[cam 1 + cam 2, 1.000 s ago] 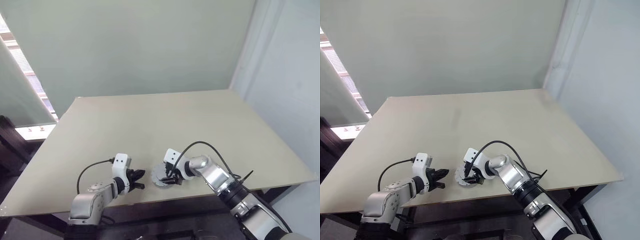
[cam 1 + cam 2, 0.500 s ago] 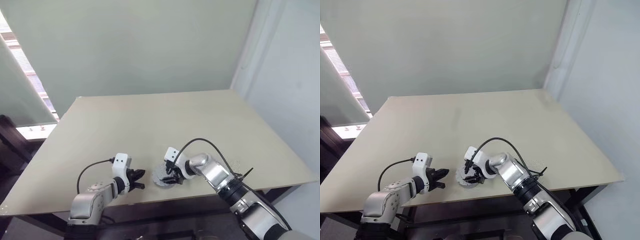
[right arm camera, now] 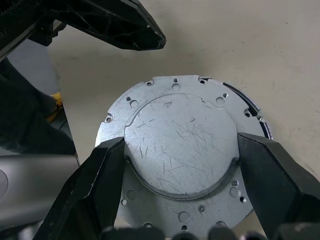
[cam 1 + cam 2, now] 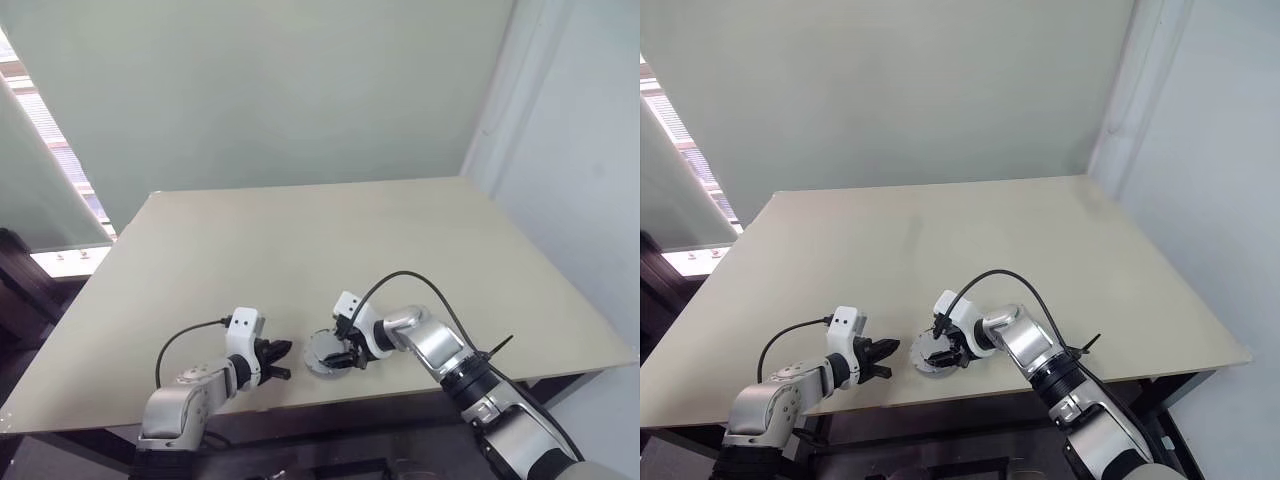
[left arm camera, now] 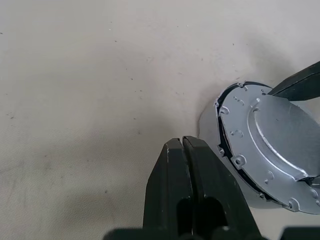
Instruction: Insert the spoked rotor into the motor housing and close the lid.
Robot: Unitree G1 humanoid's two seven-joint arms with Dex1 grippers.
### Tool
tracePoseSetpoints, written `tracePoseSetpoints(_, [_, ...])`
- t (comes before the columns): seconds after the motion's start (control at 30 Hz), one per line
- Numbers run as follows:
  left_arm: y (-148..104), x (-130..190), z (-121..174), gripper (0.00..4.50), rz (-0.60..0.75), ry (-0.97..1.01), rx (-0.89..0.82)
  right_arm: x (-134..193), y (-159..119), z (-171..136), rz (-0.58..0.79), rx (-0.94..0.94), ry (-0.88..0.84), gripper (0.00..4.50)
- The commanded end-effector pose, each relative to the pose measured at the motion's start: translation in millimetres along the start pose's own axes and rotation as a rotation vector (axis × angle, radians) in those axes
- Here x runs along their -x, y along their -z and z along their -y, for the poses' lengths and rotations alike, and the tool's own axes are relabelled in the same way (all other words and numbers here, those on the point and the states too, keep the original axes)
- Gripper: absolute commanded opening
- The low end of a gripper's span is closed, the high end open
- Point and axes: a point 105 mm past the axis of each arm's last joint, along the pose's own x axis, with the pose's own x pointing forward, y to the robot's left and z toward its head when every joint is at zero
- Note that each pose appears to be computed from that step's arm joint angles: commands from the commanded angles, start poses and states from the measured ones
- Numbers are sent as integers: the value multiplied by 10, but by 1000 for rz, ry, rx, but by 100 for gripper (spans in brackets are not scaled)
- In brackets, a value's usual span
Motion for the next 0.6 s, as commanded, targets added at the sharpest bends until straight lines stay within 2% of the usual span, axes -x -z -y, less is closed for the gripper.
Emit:
tracePoseSetpoints(0.03, [-125, 9, 74, 0, 38, 26, -28, 44, -130, 31, 51, 28, 22, 325])
tracePoseSetpoints(0.6, [-83, 28, 59, 0, 23, 32, -34, 83, -329, 40, 241, 74, 59, 325])
